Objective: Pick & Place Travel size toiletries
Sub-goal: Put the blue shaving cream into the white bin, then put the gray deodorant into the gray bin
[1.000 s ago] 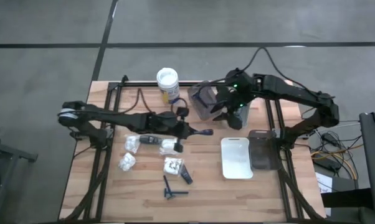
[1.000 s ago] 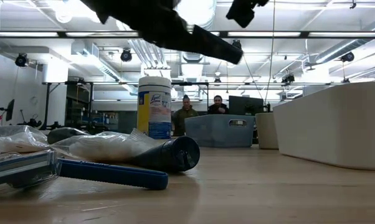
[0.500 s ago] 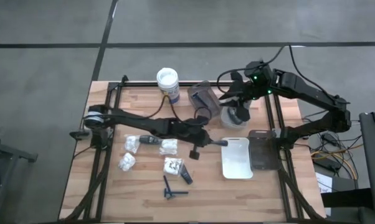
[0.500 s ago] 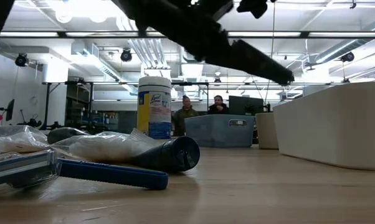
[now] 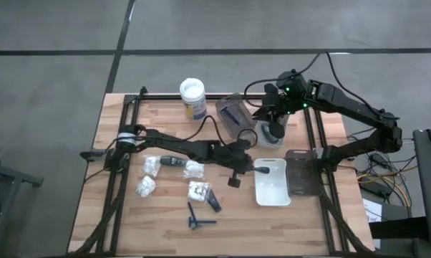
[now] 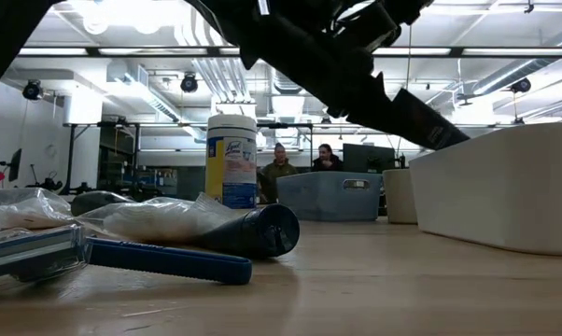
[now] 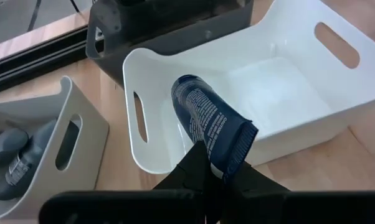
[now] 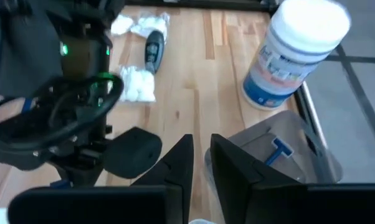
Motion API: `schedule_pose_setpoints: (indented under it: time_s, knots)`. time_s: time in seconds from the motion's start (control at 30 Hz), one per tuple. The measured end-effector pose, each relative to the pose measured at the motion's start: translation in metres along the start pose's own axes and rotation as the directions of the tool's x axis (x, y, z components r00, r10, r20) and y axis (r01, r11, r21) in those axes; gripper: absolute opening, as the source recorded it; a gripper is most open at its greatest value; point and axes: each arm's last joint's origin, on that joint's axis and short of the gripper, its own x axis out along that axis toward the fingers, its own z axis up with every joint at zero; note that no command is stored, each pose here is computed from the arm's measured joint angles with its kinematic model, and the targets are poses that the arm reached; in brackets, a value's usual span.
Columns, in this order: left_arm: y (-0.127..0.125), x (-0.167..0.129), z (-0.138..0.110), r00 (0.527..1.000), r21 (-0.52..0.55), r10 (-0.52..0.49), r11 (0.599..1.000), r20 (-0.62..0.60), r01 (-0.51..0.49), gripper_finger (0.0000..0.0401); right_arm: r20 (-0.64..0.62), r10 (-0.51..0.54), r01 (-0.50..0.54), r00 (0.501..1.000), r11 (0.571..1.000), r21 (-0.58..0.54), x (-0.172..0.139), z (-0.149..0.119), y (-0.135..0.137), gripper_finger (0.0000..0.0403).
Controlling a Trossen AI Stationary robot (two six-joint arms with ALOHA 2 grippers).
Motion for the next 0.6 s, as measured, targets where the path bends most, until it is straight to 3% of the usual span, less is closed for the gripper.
schedule_pose_setpoints:
  time_s: [0.27,0.6]
  knots:
    - [0.000,0.000,-0.001,1.000,-0.001,-0.003,1.000,-0.012,0.003,0.0044,-0.050,0.015,-0.015,0.999,1.000,0.009,0.011,-0.013,0.000,0.0039]
    - [0.000,-0.001,-0.002,1.000,0.011,-0.002,1.000,-0.022,0.002,0.0091,-0.045,0.014,-0.014,0.999,1.000,0.007,0.011,-0.012,0.000,0.0065]
